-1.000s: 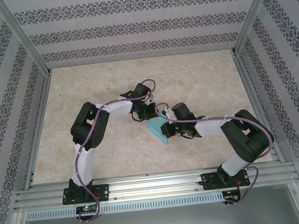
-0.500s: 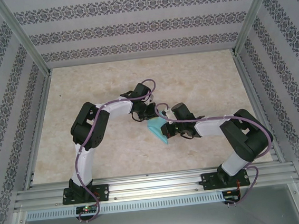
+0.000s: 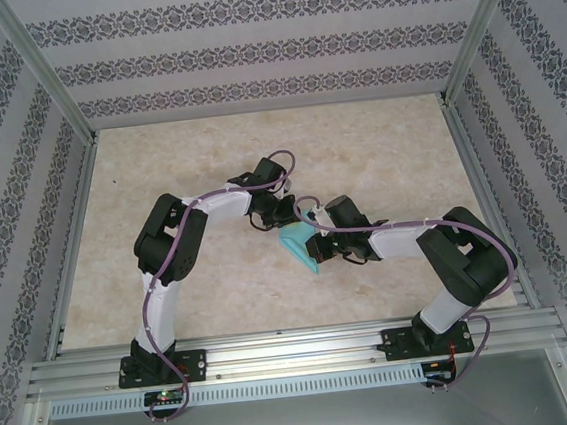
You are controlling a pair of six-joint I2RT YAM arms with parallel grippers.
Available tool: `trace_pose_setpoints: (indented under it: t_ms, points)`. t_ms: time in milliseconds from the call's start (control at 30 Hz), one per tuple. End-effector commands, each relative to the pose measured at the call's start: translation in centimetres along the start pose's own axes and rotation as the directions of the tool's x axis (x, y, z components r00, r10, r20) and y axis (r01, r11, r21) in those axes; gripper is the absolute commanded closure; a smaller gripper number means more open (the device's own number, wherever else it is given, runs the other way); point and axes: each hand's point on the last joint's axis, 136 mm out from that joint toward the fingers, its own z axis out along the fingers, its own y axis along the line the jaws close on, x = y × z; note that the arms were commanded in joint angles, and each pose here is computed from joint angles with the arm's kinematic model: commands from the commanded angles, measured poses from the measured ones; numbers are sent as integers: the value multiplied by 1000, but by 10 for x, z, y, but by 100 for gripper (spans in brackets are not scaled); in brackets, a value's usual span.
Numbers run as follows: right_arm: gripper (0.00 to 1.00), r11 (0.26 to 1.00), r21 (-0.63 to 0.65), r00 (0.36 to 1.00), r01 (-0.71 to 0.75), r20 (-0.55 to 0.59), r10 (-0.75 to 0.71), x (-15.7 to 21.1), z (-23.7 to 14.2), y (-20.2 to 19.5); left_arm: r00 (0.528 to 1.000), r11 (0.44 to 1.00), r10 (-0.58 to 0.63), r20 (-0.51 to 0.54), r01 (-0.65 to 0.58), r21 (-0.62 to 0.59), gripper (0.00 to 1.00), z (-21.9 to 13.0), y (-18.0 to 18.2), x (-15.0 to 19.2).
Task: Fold a paper plane with a square sheet of paper (fold left side to right side)
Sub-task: Third fold the triangle at the center of the table.
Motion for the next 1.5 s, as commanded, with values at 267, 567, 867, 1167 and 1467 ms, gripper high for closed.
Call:
trace_pose_setpoints:
  t_ms: [267,567,867,1167,1467]
  points:
    - [100,999,38,999,-26,-18,27,4,2,-10,997,993,-20,-81,10,-119,87,26,35,27]
    - [100,999,46,999,-27,-32,28,5,4,-11,997,993,-18,-79,9,-116,87,26,34,26]
    - [100,998,61,998,-31,-46,34,7,2,-13,997,994,-12,-81,3,-111,87,25,32,27]
    - [100,999,44,999,-22,-28,23,-2,-1,-8,996,993,-16,-83,6,-117,87,26,35,28]
    - [100,997,73,997,-35,-70,40,10,3,-15,997,995,-4,-79,-3,-96,87,23,28,26]
